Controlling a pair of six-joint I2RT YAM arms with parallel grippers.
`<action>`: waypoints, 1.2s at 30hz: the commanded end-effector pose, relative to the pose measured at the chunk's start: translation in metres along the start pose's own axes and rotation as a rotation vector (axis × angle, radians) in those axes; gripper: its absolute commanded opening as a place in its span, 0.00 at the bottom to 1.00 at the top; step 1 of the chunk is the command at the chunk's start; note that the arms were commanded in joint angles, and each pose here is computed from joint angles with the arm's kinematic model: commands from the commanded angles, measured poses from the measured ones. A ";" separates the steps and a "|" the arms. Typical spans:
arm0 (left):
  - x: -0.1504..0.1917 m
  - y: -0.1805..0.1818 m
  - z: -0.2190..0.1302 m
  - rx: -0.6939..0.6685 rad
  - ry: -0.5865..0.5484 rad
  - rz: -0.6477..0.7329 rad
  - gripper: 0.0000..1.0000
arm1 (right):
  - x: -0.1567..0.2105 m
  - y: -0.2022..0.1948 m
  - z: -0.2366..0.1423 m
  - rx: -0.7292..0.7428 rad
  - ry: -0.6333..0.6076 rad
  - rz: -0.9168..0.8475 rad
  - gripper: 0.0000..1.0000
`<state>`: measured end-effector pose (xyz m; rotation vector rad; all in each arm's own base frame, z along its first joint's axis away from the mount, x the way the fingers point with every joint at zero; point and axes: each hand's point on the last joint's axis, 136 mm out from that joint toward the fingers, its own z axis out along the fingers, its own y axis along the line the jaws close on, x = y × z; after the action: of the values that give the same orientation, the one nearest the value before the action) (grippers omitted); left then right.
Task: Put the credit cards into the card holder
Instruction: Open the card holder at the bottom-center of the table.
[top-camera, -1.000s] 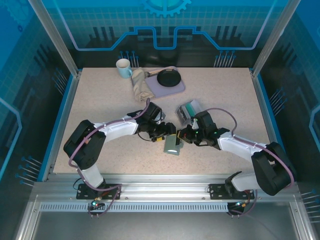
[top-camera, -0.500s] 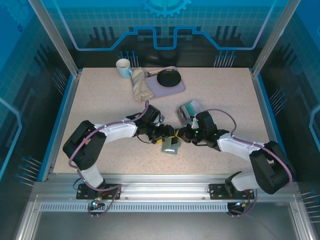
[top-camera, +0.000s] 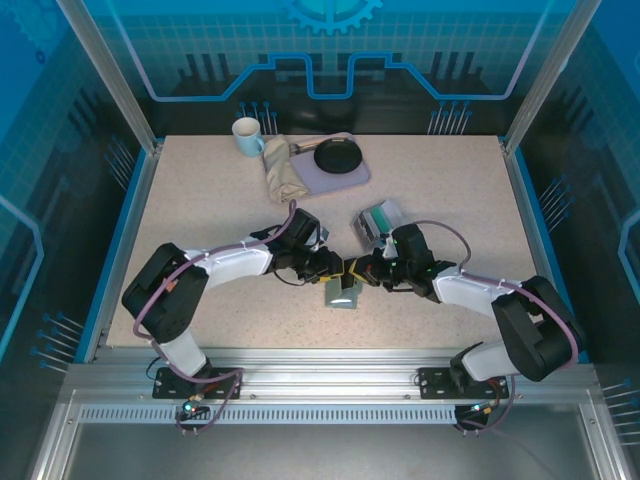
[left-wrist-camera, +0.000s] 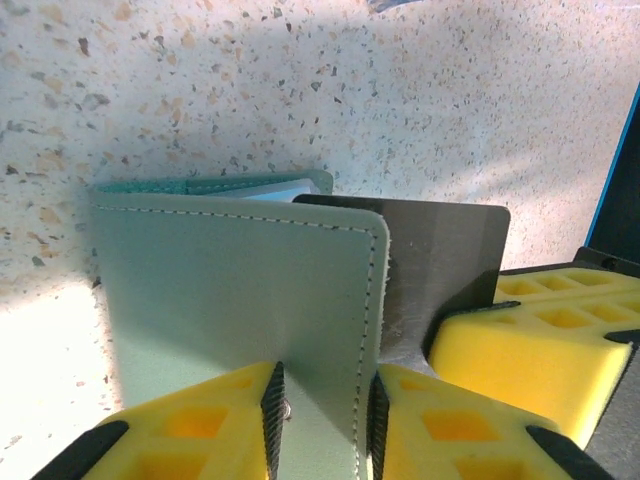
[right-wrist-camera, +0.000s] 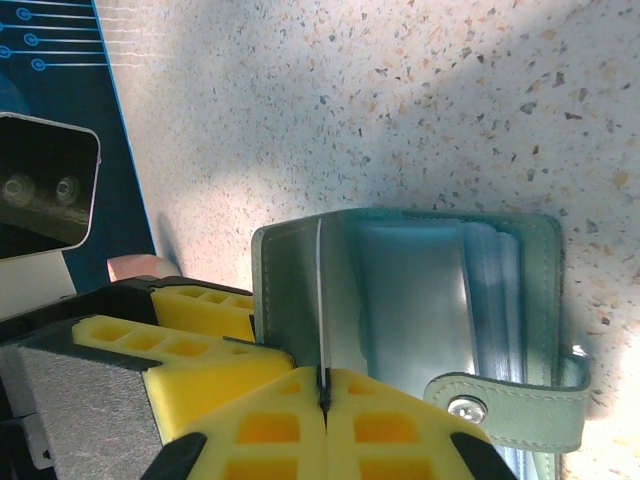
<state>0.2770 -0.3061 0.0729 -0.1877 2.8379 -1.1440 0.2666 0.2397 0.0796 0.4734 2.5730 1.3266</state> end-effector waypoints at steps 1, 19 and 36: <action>0.005 -0.002 -0.008 -0.003 0.002 0.012 0.25 | -0.002 0.007 0.000 -0.035 0.010 -0.002 0.00; -0.003 0.035 -0.040 0.020 -0.014 -0.045 0.08 | -0.001 -0.040 -0.019 0.474 -0.018 -0.168 0.00; 0.011 0.089 -0.029 -0.139 0.030 -0.045 0.08 | -0.013 -0.023 -0.030 0.503 -0.040 -0.273 0.00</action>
<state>0.2657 -0.2361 0.0488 -0.2419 2.8880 -1.0460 0.2631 0.2017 0.0647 0.2582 2.8205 0.6072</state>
